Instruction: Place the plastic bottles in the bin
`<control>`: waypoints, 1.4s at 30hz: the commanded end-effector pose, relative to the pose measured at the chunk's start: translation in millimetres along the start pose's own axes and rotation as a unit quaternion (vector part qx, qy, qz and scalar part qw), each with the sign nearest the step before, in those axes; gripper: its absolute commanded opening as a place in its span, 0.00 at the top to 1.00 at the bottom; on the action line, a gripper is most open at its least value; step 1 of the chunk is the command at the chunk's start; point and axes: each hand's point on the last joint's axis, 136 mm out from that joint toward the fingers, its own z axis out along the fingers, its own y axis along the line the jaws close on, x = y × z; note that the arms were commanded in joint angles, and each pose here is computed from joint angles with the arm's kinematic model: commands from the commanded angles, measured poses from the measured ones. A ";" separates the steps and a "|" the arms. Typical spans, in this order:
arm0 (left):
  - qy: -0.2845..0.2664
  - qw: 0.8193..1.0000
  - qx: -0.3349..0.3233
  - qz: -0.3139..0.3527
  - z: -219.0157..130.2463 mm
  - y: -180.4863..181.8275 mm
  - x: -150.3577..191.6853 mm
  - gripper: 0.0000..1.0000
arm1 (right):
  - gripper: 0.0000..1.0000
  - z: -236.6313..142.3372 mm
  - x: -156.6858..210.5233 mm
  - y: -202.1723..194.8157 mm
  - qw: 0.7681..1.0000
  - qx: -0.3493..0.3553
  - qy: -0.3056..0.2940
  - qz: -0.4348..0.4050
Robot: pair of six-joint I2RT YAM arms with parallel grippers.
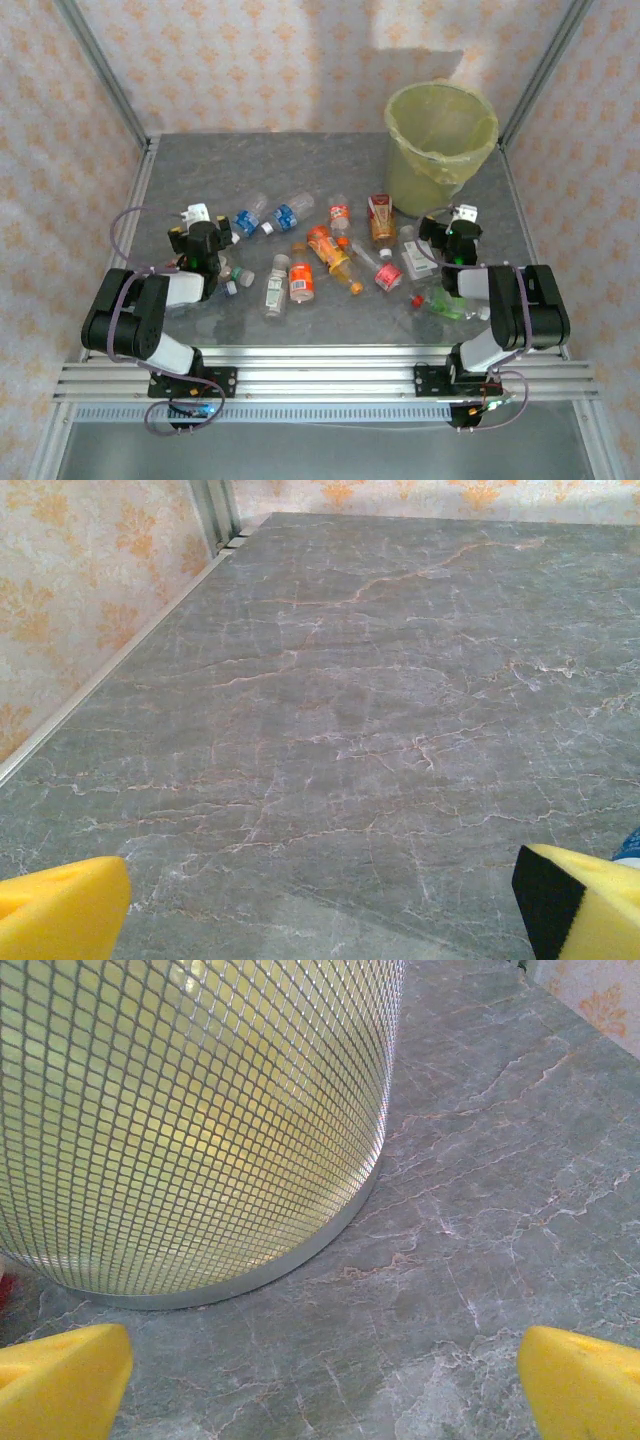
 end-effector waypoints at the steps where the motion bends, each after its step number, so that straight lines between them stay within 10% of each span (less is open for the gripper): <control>1: -0.017 1.000 -0.012 -0.009 -1.2 3.3 -8.8 0.00 | 0.01 1.6 -8.7 0.3 1.000 0.006 -0.010 0.002; 42: -0.017 1.000 -0.011 -0.010 -1.4 3.8 -7.8 0.00 | 0.01 0.5 -8.9 -3.2 1.000 0.015 -0.013 0.007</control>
